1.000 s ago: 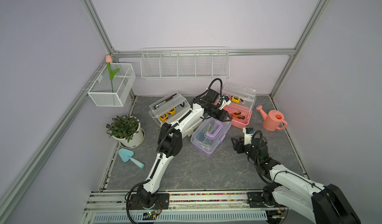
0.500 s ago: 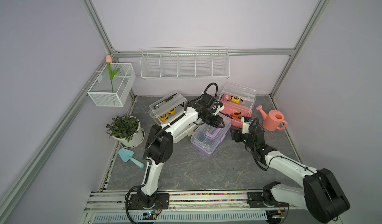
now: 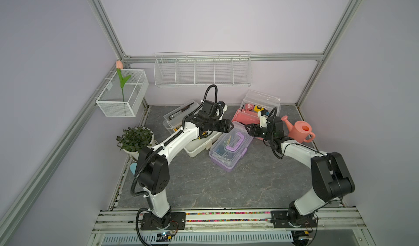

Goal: Close toolboxes
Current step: Adjust the toolbox at the center of the board.

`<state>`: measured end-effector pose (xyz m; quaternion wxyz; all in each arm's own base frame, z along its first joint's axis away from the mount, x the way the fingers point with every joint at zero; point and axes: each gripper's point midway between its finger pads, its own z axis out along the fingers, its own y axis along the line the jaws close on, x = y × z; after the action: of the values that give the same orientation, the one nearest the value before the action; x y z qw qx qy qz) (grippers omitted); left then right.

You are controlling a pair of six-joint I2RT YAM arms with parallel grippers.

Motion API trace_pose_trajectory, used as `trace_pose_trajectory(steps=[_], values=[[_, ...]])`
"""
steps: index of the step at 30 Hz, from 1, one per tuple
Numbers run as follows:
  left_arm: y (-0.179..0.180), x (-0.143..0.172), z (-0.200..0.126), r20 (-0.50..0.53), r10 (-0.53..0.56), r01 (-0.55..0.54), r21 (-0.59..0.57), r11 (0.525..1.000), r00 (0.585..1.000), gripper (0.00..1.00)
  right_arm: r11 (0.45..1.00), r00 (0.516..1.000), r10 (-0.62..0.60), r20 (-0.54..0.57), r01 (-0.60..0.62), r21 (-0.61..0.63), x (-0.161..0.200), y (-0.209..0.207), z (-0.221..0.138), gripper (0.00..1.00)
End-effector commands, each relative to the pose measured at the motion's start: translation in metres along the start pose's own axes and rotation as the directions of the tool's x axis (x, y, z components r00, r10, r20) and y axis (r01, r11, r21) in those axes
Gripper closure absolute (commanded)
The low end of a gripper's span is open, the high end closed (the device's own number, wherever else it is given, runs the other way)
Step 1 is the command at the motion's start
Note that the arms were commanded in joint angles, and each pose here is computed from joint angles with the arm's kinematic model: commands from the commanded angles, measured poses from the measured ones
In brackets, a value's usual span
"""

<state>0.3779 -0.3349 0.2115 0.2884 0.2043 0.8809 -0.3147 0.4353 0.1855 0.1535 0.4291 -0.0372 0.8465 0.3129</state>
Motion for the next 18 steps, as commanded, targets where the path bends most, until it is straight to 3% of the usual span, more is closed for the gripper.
trace_pose_trajectory(steps=[1, 6, 11, 18], values=[[0.007, -0.007, -0.011, 0.059, -0.015, 0.017, -0.029, 0.999, 0.998, 0.33, 0.997, 0.999, 0.009, -0.046, -0.013, -0.074, 0.004, 0.012, 0.007, 0.38], [0.015, -0.003, -0.018, 0.072, -0.013, 0.017, -0.058, 0.998, 0.997, 0.33, 0.987, 0.99, 0.011, -0.139, -0.033, -0.155, 0.019, 0.024, 0.016, 0.48], [0.027, -0.008, -0.035, 0.158, -0.043, 0.055, -0.074, 0.996, 0.986, 0.33, 0.984, 0.981, -0.018, -0.192, -0.017, -0.177, 0.049, 0.049, 0.015, 0.47], [0.039, 0.0, -0.036, 0.146, -0.065, 0.079, -0.092, 0.993, 0.987, 0.33, 0.99, 0.982, -0.021, -0.187, -0.006, -0.142, 0.075, 0.064, -0.003, 0.46]])
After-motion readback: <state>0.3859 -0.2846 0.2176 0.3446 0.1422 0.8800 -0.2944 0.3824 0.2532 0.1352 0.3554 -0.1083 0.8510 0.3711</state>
